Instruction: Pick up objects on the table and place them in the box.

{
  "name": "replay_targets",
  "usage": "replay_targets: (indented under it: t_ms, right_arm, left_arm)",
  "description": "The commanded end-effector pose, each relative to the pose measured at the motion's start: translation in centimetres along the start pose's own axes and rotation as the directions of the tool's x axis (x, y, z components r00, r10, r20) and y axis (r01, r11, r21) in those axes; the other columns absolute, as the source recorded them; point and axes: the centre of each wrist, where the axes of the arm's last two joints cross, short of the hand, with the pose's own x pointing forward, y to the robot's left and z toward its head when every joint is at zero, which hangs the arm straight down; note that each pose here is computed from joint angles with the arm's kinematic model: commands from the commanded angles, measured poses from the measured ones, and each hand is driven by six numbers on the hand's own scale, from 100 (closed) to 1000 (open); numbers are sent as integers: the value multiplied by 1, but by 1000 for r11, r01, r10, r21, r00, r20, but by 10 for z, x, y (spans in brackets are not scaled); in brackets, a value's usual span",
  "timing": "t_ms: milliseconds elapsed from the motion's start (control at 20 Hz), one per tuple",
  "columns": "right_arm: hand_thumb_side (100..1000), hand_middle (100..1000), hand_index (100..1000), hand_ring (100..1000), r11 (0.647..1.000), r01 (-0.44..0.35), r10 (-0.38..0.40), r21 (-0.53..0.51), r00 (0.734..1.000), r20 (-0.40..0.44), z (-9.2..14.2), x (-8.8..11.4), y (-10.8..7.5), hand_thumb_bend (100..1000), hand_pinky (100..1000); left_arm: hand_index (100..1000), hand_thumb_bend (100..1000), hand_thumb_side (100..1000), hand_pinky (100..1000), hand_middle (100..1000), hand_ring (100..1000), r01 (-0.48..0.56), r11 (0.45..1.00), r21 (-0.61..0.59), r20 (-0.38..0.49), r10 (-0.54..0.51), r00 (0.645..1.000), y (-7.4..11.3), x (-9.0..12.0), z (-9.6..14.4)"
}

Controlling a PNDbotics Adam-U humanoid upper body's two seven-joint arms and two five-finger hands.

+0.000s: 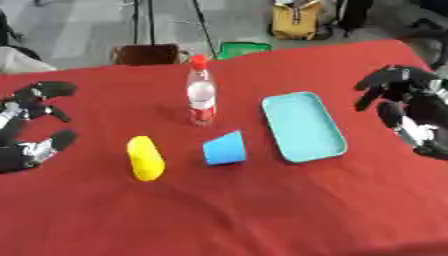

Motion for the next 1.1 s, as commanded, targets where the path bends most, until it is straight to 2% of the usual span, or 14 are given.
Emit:
replay_targets:
  t_ms: [50, 600, 800, 1100]
  right_arm:
    - [484, 672, 759, 559, 982, -130, 117, 136, 988, 98, 0, 6, -10, 242, 611]
    - [484, 671, 759, 559, 981, -129, 115, 142, 988, 104, -1, 5, -9, 241, 611]
    - [484, 671, 759, 559, 982, -128, 114, 141, 988, 105, -2, 5, -9, 242, 611]
    - [486, 671, 759, 559, 981, -127, 111, 146, 988, 108, -3, 5, -8, 232, 611]
  left_arm:
    - [883, 571, 592, 610, 828, 889, 33, 999, 11, 5, -33, 999, 3, 5, -1]
    - [885, 571, 634, 610, 837, 901, 21, 995, 99, -63, -15, 998, -5, 3, 6]
    - [886, 579, 652, 615, 839, 903, 41, 996, 85, -97, -33, 995, -12, 0, 7]
    - [885, 609, 658, 625, 839, 898, 83, 997, 1, -134, -82, 987, -30, -17, 8]
